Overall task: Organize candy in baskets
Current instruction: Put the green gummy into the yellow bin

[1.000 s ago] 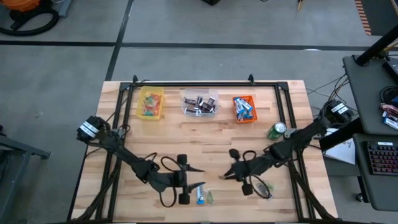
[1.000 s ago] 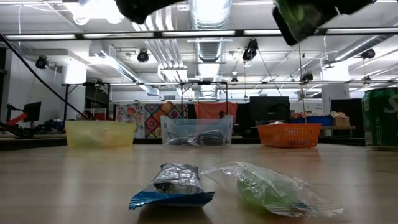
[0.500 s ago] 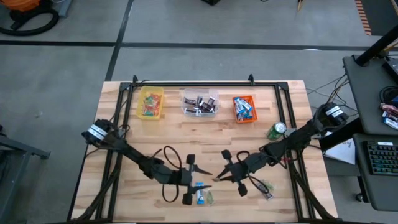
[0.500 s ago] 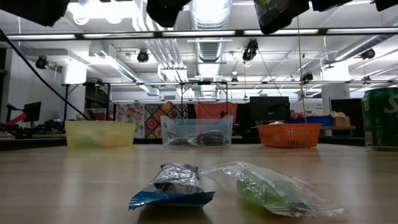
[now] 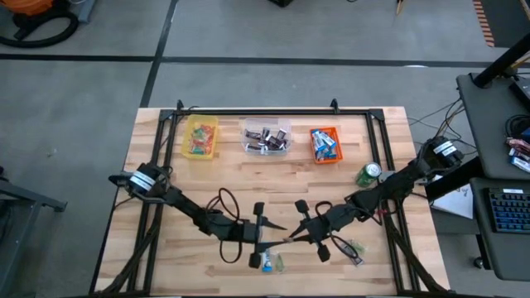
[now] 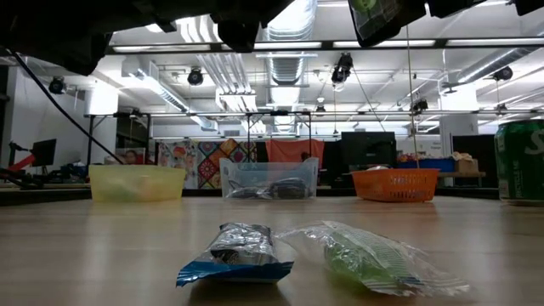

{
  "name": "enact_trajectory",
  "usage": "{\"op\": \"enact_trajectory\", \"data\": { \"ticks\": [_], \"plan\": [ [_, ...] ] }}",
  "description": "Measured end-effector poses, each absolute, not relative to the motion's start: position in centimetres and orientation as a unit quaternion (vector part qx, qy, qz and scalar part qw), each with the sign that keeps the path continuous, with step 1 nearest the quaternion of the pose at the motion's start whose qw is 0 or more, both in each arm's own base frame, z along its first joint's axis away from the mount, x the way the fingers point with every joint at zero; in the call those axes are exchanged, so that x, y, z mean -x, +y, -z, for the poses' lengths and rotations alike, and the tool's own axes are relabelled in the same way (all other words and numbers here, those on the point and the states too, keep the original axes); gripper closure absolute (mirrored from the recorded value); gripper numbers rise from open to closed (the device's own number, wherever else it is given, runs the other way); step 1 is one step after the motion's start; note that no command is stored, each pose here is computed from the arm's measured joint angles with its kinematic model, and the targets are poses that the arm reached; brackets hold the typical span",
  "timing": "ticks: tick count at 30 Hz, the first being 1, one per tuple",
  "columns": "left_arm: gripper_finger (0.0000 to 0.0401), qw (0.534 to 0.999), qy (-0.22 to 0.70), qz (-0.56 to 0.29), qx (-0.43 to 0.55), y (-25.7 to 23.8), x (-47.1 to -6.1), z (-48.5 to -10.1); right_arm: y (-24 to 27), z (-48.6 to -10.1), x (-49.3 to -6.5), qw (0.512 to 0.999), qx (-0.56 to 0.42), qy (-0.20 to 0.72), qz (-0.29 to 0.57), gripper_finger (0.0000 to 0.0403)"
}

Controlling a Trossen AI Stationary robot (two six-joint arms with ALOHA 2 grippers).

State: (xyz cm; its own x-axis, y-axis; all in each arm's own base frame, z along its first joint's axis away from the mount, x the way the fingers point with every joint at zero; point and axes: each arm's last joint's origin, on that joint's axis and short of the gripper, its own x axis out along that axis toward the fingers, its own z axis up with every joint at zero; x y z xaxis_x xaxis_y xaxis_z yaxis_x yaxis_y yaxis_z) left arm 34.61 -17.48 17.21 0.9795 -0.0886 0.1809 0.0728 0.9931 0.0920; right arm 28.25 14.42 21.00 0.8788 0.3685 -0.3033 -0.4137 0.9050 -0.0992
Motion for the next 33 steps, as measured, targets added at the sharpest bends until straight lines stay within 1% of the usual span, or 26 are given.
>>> {"op": "enact_trajectory", "data": {
  "ticks": [7,8,9,11,15,18,22,25,29,31,33],
  "plan": [
    [0.0378,0.994,-0.091,0.042,-0.036,-17.4,-34.7,-17.1,14.4,-21.1,-28.3,0.967,0.073,0.135,-0.201,0.0389],
    [0.0389,0.994,-0.091,0.042,-0.034,-17.4,-34.7,-17.1,14.4,-21.1,-28.3,0.968,0.072,0.135,-0.2,0.0387],
    [0.0394,0.995,-0.091,0.042,-0.029,-17.4,-34.7,-17.2,14.4,-21.1,-28.3,0.968,0.07,0.135,-0.2,0.0383],
    [0.039,0.995,-0.092,0.041,-0.02,-17.4,-34.6,-17.4,14.4,-21.3,-28.4,0.969,0.061,0.133,-0.198,0.0366],
    [0.0398,0.995,-0.09,0.037,-0.019,-17.3,-34.5,-18.2,14.3,-21.9,-28.7,0.973,0.04,0.125,-0.19,0.0312],
    [0.0399,0.997,-0.069,0.021,-0.038,-17.1,-34.4,-18.7,14.2,-22.2,-28.9,0.978,0.037,0.123,-0.163,0.0269],
    [0.04,0.996,0.012,-0.046,-0.073,-16.3,-33.7,-19.7,13.7,-22.6,-28.7,0.987,0.026,0.127,-0.094,0.0224],
    [0.0401,0.984,0.095,-0.129,-0.082,-15.1,-32.3,-20.7,13.1,-22.8,-28.3,0.989,0.021,0.145,-0.021,0.0201],
    [0.0401,0.94,0.181,-0.284,-0.059,-12.0,-28.7,-22.7,12.3,-22.6,-27.7,0.983,0.014,0.166,0.07,0.0186],
    [0.0401,0.914,0.216,-0.34,-0.037,-10.0,-26.4,-23.1,12.1,-22.6,-27.6,0.982,0.013,0.167,0.092,0.0184],
    [0.0401,0.885,0.25,-0.393,-0.015,-7.8,-24.1,-23.4,12.1,-22.6,-27.6,0.981,0.014,0.168,0.095,0.0184]
  ]
}}
